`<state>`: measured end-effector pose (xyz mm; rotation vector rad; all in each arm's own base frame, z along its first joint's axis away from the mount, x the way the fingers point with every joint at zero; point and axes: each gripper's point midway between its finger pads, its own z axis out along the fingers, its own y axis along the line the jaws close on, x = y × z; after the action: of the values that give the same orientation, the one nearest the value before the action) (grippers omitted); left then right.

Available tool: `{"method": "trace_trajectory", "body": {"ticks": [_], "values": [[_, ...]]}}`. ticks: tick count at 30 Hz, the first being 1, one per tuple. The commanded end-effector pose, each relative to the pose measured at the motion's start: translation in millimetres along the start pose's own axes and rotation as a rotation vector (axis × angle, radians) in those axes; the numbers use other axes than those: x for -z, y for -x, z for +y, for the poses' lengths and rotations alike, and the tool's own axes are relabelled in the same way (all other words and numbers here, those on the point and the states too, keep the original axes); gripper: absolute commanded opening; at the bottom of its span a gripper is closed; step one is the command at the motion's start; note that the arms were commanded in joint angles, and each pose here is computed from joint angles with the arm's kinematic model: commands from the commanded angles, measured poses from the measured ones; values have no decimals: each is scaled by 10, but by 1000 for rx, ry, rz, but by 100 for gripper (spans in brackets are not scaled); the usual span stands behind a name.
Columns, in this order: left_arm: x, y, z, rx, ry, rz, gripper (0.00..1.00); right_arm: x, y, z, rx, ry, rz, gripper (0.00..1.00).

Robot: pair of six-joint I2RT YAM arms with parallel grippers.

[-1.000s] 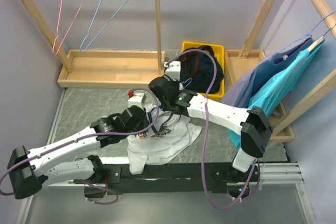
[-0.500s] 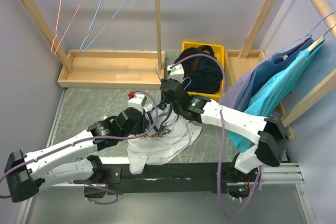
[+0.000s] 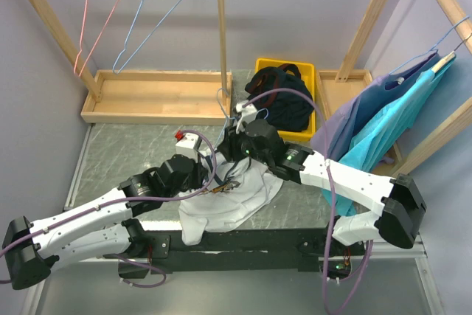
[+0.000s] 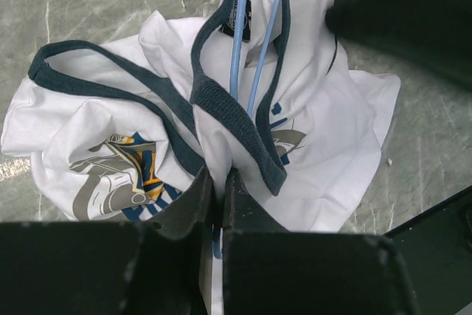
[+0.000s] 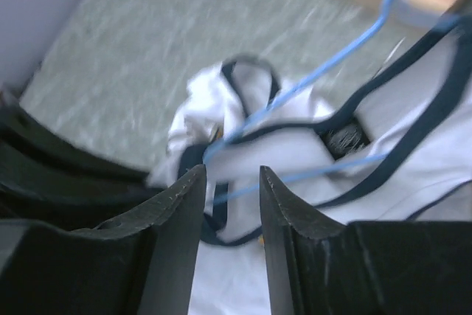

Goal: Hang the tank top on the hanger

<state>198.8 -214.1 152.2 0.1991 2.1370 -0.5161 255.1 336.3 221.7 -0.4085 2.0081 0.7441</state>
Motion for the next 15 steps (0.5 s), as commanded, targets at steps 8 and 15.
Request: {"method": "trace_trajectory", "body": {"ticks": [8, 15], "values": [[63, 281, -72, 25, -33, -104, 1, -74, -426, 433, -46, 363, 138, 43], [78, 303, -91, 23, -41, -107, 1, -212, -509, 430, -78, 357, 167, 45]]}}
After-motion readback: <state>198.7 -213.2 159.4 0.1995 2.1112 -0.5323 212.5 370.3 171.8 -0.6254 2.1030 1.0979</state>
